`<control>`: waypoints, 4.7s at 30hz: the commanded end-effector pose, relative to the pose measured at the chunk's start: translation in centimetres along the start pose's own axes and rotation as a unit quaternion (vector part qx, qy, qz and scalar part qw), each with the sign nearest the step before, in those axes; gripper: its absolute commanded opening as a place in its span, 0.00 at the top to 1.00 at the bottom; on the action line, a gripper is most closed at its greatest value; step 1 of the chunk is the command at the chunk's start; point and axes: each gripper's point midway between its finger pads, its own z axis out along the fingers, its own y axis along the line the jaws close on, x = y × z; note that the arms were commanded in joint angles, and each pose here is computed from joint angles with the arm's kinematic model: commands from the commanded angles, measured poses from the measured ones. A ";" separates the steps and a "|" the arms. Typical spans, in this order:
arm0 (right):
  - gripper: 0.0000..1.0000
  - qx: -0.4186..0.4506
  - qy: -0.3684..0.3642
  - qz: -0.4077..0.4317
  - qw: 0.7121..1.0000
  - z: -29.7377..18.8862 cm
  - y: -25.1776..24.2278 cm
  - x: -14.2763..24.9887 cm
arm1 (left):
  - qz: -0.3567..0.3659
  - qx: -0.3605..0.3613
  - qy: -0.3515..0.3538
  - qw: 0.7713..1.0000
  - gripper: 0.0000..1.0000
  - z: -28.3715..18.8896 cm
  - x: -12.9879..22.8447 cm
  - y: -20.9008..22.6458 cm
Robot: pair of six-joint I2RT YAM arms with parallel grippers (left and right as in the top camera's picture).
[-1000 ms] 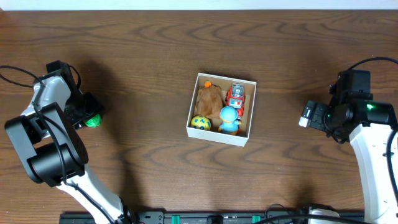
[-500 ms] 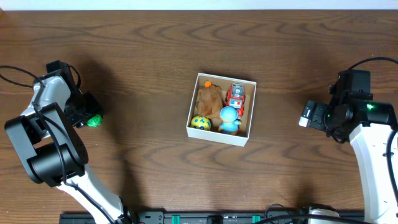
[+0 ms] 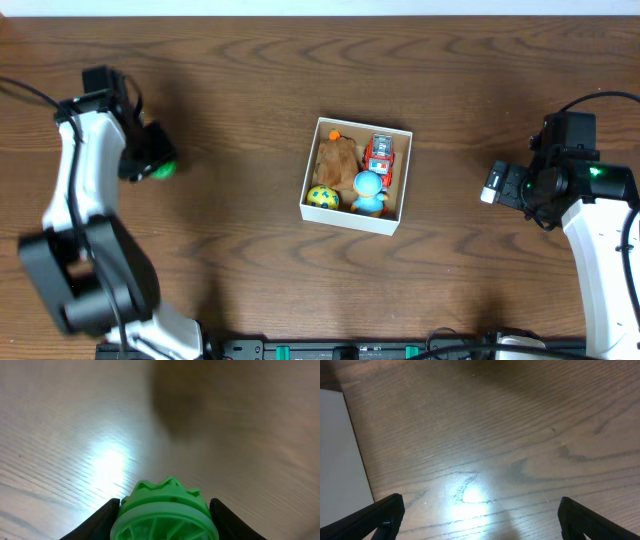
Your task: Pack container
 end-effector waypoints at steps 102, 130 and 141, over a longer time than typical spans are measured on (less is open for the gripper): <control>0.95 -0.299 -0.118 -0.191 0.927 9.3 24.6 -5.8 | 0.101 0.026 -0.109 0.989 0.89 -9.9 2.9 -3.8; 0.01 -0.080 -0.269 -0.114 0.953 0.2 5.2 -15.7 | 0.135 0.047 -0.195 0.970 0.02 -11.3 -0.9 -5.5; 0.01 -0.087 -0.301 -0.163 0.935 -4.3 5.5 -14.5 | 0.135 0.047 -0.195 0.970 0.02 -11.7 -0.5 -5.3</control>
